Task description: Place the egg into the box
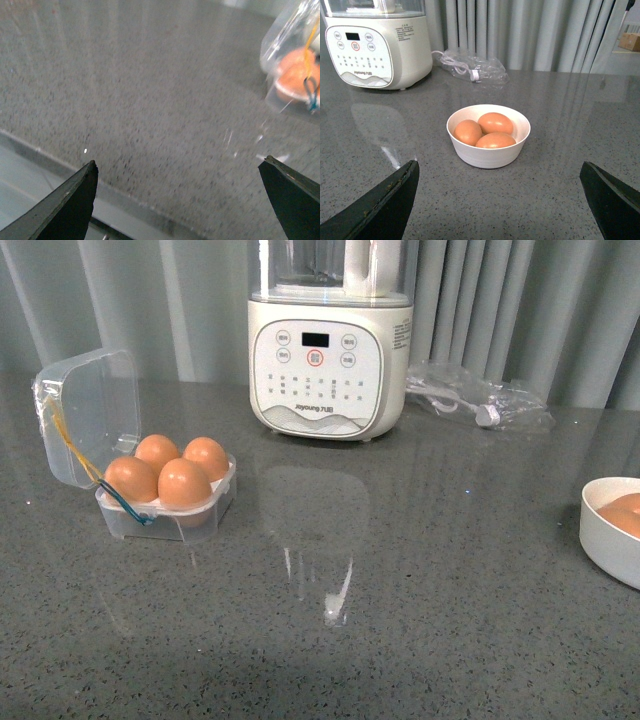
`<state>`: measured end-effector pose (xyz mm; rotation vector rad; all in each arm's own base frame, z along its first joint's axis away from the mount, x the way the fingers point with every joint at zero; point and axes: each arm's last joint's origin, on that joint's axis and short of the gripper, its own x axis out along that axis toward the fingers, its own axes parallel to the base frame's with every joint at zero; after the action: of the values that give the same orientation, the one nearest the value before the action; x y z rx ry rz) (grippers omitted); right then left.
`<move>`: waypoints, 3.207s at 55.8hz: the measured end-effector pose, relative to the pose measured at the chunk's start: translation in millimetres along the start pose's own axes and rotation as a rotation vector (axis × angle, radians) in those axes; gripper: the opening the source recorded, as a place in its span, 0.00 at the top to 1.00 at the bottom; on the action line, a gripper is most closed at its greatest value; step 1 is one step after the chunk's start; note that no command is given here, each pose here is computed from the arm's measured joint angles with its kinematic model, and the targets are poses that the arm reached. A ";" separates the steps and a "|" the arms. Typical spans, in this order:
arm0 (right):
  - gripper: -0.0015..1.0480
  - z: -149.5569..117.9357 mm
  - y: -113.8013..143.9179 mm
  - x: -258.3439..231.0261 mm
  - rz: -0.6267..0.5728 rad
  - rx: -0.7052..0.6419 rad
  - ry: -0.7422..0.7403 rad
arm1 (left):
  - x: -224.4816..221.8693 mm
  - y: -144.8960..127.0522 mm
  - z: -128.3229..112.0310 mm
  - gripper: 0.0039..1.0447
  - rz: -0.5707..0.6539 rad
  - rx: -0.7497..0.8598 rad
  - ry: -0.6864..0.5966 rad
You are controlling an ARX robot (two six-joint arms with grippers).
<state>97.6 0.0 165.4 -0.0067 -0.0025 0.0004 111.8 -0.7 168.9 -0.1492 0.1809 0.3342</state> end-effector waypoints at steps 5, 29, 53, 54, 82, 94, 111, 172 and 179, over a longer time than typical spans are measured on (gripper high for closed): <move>0.07 0.0 0.0 0.0 0.000 0.000 0.000 | 6.3 -1.1 13.1 0.06 -0.028 -0.018 -0.034; 0.07 0.0 0.0 0.0 0.000 0.000 0.000 | 86.9 -3.1 82.4 0.06 -0.210 0.066 -0.086; 0.07 0.0 0.0 0.0 0.000 0.000 0.000 | 181.3 8.8 111.6 0.06 -0.214 0.093 0.073; 0.07 0.0 0.0 0.0 0.000 0.000 0.000 | 183.4 8.8 112.0 0.06 -0.212 0.093 0.077; 0.07 0.0 0.0 0.0 0.000 0.000 0.000 | 239.7 -30.0 116.8 0.06 -0.230 0.069 0.103; 0.07 0.0 0.0 0.0 0.000 0.000 0.000 | 242.7 -60.3 104.3 0.06 -0.307 0.028 0.118; 0.07 0.0 0.0 0.0 0.000 0.000 0.000 | 222.0 -110.6 99.5 0.06 -0.521 0.063 0.130; 0.07 0.0 0.0 0.0 0.000 0.000 0.000 | 44.6 -47.5 166.9 0.06 -0.303 0.336 -0.036; 0.07 0.0 0.0 0.0 0.000 0.000 0.000 | 19.3 -29.1 149.4 0.06 -0.278 0.339 0.001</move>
<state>97.6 0.0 165.4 -0.0067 -0.0025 0.0004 162.2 4.2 313.8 0.1605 0.2121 0.0237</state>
